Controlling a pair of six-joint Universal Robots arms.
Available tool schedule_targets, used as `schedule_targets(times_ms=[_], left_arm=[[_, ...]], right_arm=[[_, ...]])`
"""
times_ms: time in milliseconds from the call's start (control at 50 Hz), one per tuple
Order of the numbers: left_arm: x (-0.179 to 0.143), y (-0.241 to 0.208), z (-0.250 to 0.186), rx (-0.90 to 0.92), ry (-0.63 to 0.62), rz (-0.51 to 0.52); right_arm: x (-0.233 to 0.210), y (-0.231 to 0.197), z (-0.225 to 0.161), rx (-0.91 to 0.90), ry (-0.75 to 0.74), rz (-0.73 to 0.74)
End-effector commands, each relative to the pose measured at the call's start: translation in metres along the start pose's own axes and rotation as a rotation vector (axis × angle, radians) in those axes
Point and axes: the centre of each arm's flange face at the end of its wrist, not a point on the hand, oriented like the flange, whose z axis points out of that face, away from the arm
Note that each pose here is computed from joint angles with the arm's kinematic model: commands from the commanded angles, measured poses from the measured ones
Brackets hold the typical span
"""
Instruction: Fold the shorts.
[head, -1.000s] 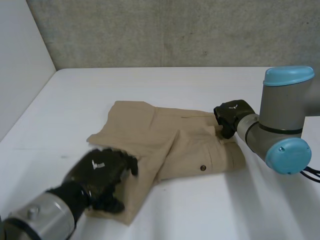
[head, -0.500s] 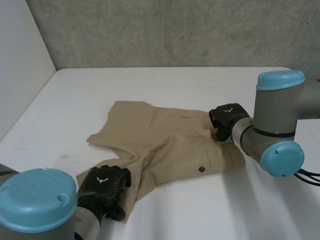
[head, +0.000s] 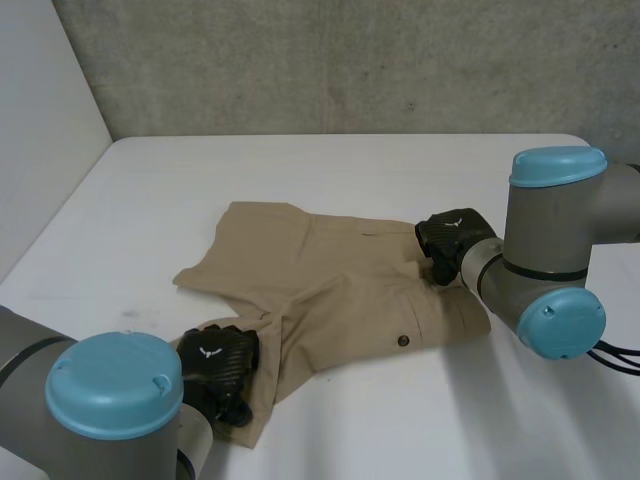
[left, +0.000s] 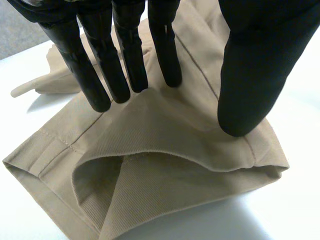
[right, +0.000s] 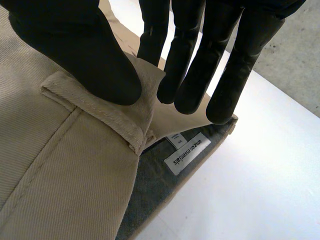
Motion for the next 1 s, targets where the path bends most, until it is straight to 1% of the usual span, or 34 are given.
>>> schedule_targets(times_ms=[20, 140, 160, 320, 360, 420, 440, 460, 540, 620, 680, 840, 1000], left_arm=[[0.001, -0.001, 0.005, 0.042, -0.002, 0.012], [0.000, -0.003, 0.011, 0.078, -0.013, 0.040], [-0.005, -0.003, 0.016, 0.079, -0.030, 0.059], [-0.018, -0.007, 0.021, 0.070, -0.063, 0.045], [-0.017, -0.006, 0.014, 0.066, -0.055, 0.054], [-0.010, -0.006, -0.006, 0.071, -0.016, 0.079], [-0.010, -0.006, -0.006, 0.071, -0.016, 0.079], [-0.002, -0.008, -0.021, 0.091, 0.022, 0.095], [0.009, -0.011, -0.043, 0.124, 0.071, 0.114], [0.011, -0.007, -0.050, 0.109, 0.085, 0.128], [0.010, -0.005, -0.050, 0.097, 0.074, 0.133], [0.005, 0.009, -0.040, 0.036, -0.023, 0.157], [0.006, 0.019, -0.022, 0.003, -0.053, 0.163]], right_arm=[[0.000, 0.000, 0.000, 0.006, 0.002, -0.002], [0.000, -0.001, 0.000, 0.010, 0.005, -0.005], [-0.001, -0.002, -0.001, 0.013, 0.002, -0.007], [0.004, -0.012, -0.007, 0.044, 0.015, -0.008], [0.004, -0.012, -0.008, 0.045, 0.016, -0.009], [0.004, -0.012, -0.007, 0.050, 0.018, -0.017], [0.004, -0.012, -0.006, 0.051, 0.018, -0.020], [0.004, -0.011, -0.005, 0.049, 0.021, -0.026], [0.005, -0.011, -0.002, 0.053, 0.028, -0.044], [0.005, -0.006, 0.003, 0.044, 0.038, -0.048], [0.005, -0.003, 0.004, 0.036, 0.046, -0.048], [0.004, -0.002, 0.003, 0.031, 0.045, -0.048], [0.002, -0.001, 0.002, 0.027, 0.038, -0.048]])
